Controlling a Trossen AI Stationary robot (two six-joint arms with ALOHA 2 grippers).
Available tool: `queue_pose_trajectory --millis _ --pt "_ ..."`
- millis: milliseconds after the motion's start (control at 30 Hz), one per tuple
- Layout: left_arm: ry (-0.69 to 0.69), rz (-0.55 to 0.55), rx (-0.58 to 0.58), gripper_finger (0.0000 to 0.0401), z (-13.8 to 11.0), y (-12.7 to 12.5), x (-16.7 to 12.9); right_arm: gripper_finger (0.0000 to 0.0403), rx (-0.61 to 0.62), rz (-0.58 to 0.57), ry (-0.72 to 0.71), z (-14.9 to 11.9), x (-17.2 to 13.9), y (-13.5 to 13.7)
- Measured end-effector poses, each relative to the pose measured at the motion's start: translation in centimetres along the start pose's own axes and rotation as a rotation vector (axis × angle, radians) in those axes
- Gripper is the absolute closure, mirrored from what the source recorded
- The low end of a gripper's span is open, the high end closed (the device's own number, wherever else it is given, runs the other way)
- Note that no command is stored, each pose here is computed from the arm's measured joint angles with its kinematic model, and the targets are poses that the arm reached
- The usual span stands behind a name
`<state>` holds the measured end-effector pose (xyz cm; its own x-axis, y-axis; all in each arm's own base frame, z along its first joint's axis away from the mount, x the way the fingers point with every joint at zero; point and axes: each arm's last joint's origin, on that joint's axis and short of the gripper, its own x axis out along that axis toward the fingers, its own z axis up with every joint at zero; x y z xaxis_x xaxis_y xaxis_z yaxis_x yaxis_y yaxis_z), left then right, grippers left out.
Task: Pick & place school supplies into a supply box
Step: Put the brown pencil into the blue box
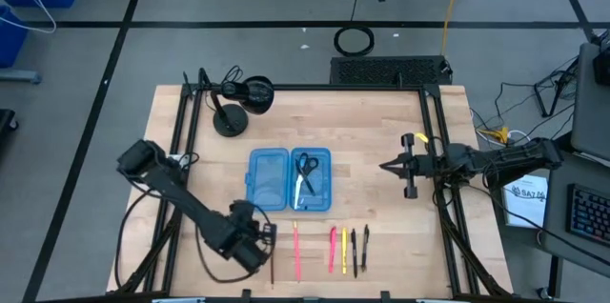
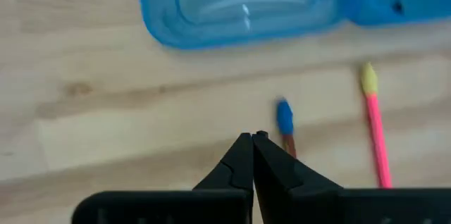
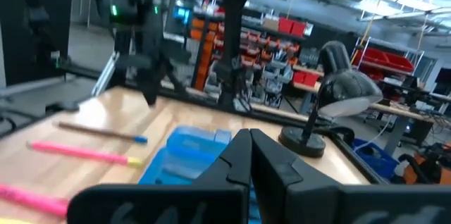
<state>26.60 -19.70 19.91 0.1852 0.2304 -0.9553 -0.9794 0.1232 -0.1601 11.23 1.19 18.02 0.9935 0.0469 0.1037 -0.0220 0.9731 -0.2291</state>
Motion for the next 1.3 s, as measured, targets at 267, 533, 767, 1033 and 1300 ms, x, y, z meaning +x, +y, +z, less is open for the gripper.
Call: queue_pose_trajectory --millis 267,533,767,1033,1300 --pt "0.016 -0.067 -0.023 0.0312 1.0 -1.9 1.3 0.0403 0.016 0.0 -0.002 0.0 0.0 0.0" --pt "0.052 -0.078 0.005 0.0193 1.9 -2.8 1.6 0.0403 0.021 0.003 0.01 -0.1 0.0 0.0" --pt "0.069 -0.07 0.041 0.0161 2.4 -3.0 1.8 0.0403 0.036 0.008 0.03 -0.3 0.0 0.1" --pt "0.155 0.011 0.083 0.016 2.4 -3.7 4.3 0.0403 0.035 0.01 0.041 -0.4 0.0 0.1" --pt "0.207 0.025 0.087 0.016 1.8 -4.5 6.5 0.0403 0.035 0.01 0.041 -0.4 0.0 0.1"
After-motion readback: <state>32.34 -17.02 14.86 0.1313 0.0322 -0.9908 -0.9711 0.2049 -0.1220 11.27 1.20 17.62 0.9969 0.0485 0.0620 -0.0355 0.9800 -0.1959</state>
